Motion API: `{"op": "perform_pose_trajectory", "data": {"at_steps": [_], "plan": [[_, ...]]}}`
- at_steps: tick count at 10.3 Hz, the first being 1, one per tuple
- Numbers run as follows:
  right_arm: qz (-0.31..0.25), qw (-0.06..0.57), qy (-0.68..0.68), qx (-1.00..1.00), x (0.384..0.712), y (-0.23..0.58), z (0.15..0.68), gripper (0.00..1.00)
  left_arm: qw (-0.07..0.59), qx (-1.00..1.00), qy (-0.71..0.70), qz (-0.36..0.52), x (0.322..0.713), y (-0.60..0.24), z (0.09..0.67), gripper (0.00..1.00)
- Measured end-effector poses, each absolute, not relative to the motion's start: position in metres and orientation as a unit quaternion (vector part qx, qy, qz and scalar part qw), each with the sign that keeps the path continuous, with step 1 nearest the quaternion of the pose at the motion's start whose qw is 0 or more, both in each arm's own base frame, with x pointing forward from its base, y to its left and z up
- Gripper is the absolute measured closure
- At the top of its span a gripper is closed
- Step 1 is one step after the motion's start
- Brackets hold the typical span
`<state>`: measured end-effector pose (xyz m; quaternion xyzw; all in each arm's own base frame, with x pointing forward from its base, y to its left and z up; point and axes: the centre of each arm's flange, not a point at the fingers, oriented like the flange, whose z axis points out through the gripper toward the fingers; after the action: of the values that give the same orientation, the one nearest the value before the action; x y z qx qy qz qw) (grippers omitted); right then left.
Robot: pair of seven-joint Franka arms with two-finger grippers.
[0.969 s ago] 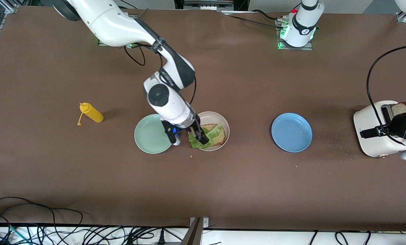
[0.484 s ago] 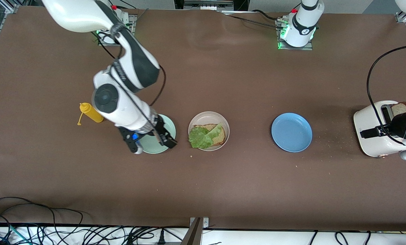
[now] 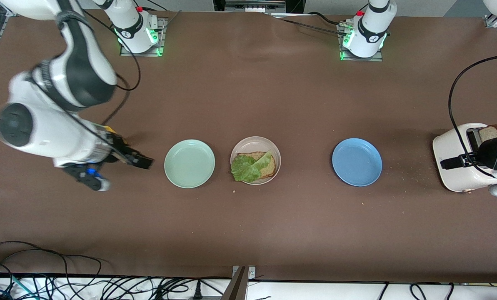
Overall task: Make sandwich on beige plate with both arms
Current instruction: 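Move the right gripper back toward the yellow squeeze bottle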
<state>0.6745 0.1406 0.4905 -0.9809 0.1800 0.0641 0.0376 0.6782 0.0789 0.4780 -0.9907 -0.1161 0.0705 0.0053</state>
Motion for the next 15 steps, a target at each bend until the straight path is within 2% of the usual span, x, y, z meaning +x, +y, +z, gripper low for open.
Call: {"op": "perform_pose_trajectory", "data": {"at_steps": [3,6,8,10,15], "plan": [[0.034,-0.06,0.067,-0.995,0.664,0.094,0.524,0.0,0.005,-0.991,-0.115,0.071,0.678,0.077,0.478,0.0],[0.049,-0.084,0.05,-0.994,0.648,0.061,0.524,0.01,0.005,-0.991,-0.115,0.071,0.678,0.077,0.477,0.0],[0.051,-0.083,0.035,-0.995,0.635,0.049,0.517,0.01,0.005,-0.991,-0.115,0.071,0.678,0.077,0.477,0.0],[0.057,-0.055,0.026,-0.997,0.629,0.03,0.513,0.0,0.005,-0.991,-0.114,0.071,0.678,0.077,0.477,0.0],[0.046,-0.021,0.006,-0.999,0.632,0.0,0.514,0.0,0.005,-0.991,-0.114,0.071,0.678,0.076,0.477,0.0]]}}
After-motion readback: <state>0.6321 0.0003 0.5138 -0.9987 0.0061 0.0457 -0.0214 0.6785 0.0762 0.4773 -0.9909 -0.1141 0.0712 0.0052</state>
